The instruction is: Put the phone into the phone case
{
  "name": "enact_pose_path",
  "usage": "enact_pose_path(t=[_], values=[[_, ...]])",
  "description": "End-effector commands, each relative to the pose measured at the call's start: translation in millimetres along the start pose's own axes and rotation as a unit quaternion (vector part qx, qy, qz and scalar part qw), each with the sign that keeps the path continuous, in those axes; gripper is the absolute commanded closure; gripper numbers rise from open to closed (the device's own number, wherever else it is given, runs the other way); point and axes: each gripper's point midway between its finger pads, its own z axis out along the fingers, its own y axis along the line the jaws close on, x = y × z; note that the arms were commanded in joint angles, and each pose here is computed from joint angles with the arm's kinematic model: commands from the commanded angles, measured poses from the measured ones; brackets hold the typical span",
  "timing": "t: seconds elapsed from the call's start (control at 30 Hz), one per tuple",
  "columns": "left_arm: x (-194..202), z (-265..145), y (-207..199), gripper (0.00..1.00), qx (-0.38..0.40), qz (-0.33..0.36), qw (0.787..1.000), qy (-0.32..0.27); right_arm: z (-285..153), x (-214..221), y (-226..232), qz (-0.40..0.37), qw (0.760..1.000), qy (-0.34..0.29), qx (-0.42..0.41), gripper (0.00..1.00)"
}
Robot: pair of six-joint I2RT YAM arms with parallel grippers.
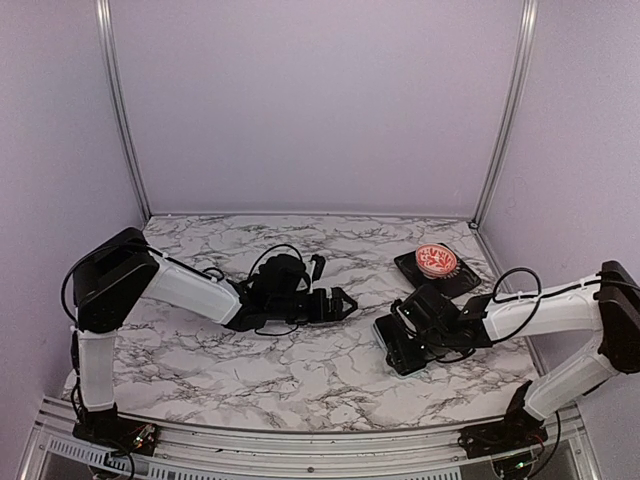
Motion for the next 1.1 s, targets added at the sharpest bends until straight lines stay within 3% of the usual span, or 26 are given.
enact_pose_path(t=[0.0,0.13,0.4,0.53,0.73,0.8,0.9,0.97,1.07], values=[[-16,18,-64,0.01,0.127,-0.027,0.991,-0.035,-20,-63,37,0.025,0.989,-0.128,-0.068,0.76],[-19,28,-65,0.03,0.135,-0.035,0.989,-0.051,-36,-80,49,0.019,0.981,-0.173,-0.089,0.76],[-18,31,-71,0.18,0.157,-0.055,0.985,-0.05,-41,-94,48,0.013,0.978,-0.196,-0.075,0.76],[-23,23,-75,0.43,0.159,-0.04,0.985,-0.061,-50,-106,53,0.006,0.973,-0.215,-0.083,0.76],[-21,21,-81,0.74,0.173,-0.026,0.983,-0.054,-55,-111,58,-0.006,0.972,-0.221,-0.085,0.76],[-20,21,-82,0.8,0.176,-0.024,0.983,-0.051,-58,-112,58,-0.007,0.971,-0.226,-0.084,0.76],[-18,19,-84,1.0,0.181,-0.013,0.982,-0.047,-61,-112,58,-0.011,0.969,-0.231,-0.087,0.75],[-16,16,-85,1.0,0.183,-0.002,0.982,-0.045,-61,-111,60,-0.019,0.968,-0.23,-0.093,0.67],[-11,7,-82,1.0,0.174,0.035,0.983,-0.043,-67,-109,59,-0.038,0.966,-0.239,-0.094,0.2]])
